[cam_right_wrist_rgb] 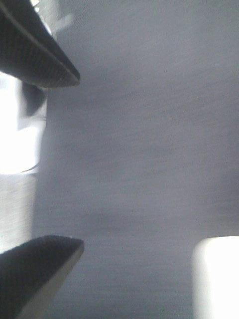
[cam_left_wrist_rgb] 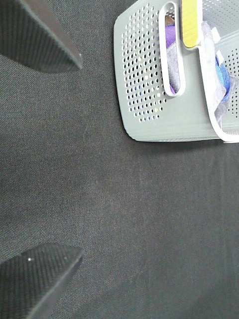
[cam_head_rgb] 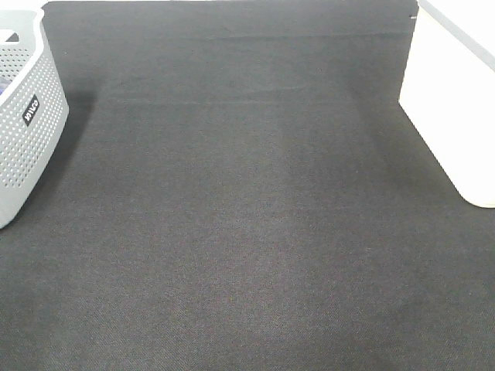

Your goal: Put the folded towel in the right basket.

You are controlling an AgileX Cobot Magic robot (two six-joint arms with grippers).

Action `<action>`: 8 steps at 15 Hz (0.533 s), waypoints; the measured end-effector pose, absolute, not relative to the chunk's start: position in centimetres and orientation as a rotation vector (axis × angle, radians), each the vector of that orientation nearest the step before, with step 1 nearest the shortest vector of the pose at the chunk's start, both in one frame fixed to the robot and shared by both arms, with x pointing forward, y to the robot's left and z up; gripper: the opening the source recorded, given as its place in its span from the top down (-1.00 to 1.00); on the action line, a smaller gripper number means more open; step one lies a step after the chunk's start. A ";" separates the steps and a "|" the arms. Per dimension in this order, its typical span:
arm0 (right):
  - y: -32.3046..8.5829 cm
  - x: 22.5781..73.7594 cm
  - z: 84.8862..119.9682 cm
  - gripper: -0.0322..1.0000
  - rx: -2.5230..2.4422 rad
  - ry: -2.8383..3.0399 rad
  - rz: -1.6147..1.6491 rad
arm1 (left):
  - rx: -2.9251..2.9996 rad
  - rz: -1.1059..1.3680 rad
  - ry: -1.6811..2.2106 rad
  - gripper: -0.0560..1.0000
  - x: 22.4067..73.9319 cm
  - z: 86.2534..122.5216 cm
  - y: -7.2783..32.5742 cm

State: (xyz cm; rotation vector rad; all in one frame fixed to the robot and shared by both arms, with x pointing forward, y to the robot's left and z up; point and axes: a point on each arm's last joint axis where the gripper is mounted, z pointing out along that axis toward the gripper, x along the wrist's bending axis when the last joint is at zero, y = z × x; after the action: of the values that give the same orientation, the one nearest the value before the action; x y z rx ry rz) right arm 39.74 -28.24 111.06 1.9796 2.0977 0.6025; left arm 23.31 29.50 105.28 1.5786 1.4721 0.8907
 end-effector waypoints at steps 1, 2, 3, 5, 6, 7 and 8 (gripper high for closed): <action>-28.4 37.8 109.9 -0.55 1.978 2.087 0.597 | 1.579 0.891 1.472 -0.77 23.3 105.3 29.5; -28.5 36.1 108.8 -0.55 1.964 2.071 0.594 | 1.579 0.891 1.472 -0.77 23.3 105.3 29.5; -28.5 36.1 108.8 -0.55 1.964 2.071 0.594 | 1.579 0.891 1.472 -0.77 23.3 105.3 29.5; -29.0 33.2 106.8 -0.55 1.900 2.006 0.605 | 1.579 0.891 1.472 -0.77 23.3 105.3 29.5; -29.2 32.1 105.9 -0.55 1.864 1.968 0.614 | 1.579 0.891 1.472 -0.77 23.3 105.3 29.5; -29.4 30.8 105.1 -0.55 1.829 1.931 0.639 | 1.579 0.891 1.472 -0.77 23.3 105.3 29.5; -29.4 29.3 104.6 -0.55 1.779 1.876 0.700 | 1.579 0.891 1.472 -0.77 23.3 105.3 29.5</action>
State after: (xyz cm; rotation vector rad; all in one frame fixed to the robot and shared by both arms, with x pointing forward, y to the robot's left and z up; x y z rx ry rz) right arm 29.34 -29.41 104.61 1.7792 1.8757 0.7001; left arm 23.31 29.50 105.28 1.5786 1.4721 0.8907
